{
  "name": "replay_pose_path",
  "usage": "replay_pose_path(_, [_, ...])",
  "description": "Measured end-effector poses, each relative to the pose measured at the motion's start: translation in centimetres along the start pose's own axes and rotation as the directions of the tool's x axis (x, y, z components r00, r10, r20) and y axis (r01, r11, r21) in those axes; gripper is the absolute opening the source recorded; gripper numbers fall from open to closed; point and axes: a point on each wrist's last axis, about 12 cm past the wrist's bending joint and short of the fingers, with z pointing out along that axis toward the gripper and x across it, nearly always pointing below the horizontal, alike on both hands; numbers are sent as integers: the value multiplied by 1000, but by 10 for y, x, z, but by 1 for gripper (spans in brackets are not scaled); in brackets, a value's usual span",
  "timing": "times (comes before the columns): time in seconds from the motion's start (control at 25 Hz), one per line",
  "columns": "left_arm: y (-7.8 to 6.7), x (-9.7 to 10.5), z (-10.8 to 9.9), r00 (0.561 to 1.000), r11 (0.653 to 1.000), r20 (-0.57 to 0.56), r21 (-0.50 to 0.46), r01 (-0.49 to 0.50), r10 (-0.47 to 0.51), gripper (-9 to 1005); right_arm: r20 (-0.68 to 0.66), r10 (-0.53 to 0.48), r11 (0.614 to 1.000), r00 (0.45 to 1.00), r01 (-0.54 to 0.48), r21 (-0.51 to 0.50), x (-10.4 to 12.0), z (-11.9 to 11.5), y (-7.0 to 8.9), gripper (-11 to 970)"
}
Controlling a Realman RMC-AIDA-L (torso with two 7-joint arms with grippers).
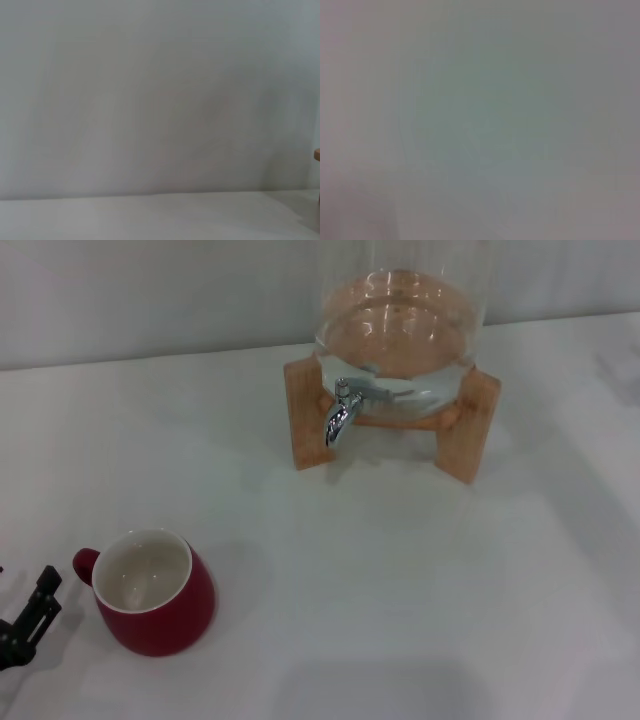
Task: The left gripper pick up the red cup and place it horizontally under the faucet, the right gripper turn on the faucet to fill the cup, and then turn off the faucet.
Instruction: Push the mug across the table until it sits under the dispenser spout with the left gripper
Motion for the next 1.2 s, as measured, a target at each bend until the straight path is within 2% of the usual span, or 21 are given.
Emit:
replay_pose_path(0.64, [-4,6,5,998,1000,-59,26,-8,10,635,5,4,1000,1000,-3,-8,-1,0,1,632])
replay_pose_path(1.2, [1,1,15,994,994,-60,58,-92,96,621,10,11,1000,1000,-10,-7,0,-1,1,632])
